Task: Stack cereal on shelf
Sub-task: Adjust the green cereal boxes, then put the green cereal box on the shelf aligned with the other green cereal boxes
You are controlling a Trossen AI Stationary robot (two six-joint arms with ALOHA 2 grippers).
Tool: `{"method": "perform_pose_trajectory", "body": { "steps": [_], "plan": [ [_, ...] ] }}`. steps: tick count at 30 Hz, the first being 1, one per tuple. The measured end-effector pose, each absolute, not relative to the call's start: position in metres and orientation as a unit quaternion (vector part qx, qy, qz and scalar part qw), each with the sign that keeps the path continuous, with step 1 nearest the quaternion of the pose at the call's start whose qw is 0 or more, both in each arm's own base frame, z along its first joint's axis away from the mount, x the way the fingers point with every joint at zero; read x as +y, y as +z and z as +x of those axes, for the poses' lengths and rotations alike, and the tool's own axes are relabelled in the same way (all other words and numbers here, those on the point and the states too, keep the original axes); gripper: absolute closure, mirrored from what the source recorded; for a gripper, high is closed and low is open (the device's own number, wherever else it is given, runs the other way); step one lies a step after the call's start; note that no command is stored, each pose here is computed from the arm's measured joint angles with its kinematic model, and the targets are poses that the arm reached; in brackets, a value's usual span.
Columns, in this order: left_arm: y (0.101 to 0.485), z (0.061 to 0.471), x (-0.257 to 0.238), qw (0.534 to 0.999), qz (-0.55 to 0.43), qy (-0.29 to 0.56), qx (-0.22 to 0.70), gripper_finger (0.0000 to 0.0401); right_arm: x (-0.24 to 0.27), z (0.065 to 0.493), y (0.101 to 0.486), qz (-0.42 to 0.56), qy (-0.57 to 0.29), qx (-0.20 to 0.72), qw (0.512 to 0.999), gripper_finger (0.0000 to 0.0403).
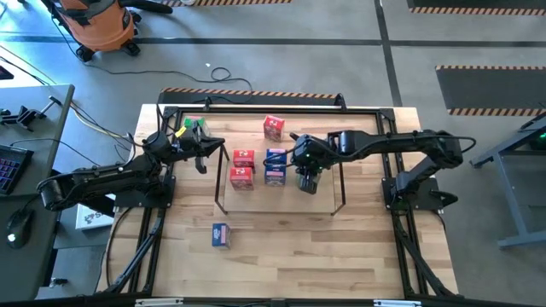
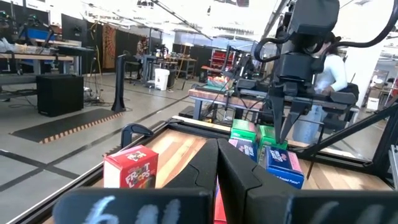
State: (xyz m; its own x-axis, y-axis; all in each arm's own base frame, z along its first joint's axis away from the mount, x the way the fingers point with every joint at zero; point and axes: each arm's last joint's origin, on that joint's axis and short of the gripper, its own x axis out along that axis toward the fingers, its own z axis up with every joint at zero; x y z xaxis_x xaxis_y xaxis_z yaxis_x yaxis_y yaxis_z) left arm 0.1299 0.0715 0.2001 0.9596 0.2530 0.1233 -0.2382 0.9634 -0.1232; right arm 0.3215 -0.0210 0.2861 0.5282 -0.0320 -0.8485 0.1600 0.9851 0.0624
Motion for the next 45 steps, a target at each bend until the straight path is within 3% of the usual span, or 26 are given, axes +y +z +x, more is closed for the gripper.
{"method": "perform_pose_trajectory", "body": {
  "steps": [12,21,34,40,45],
  "plan": [
    [0.200,0.130,0.071,0.988,-0.054,0.124,-0.069,0.0401,-0.022,0.319,0.287,0.049,-0.064,0.489,0.868,0.0403],
    [0.201,0.130,0.072,0.986,-0.079,0.124,-0.074,0.0401,-0.019,0.317,0.319,-0.058,-0.043,0.469,0.880,0.0403],
    [0.227,0.134,0.077,0.980,-0.073,0.160,-0.097,0.0401,-0.044,0.253,0.313,-0.101,-0.058,0.248,0.962,0.0403],
    [0.277,0.143,0.093,0.977,-0.039,0.208,0.002,0.0401,-0.046,0.222,0.303,-0.124,-0.068,0.175,0.974,0.0403],
    [0.317,0.147,0.118,0.958,-0.048,0.245,0.138,0.0401,-0.045,0.207,0.285,-0.125,-0.062,0.150,0.979,0.0403]
  ]
}}
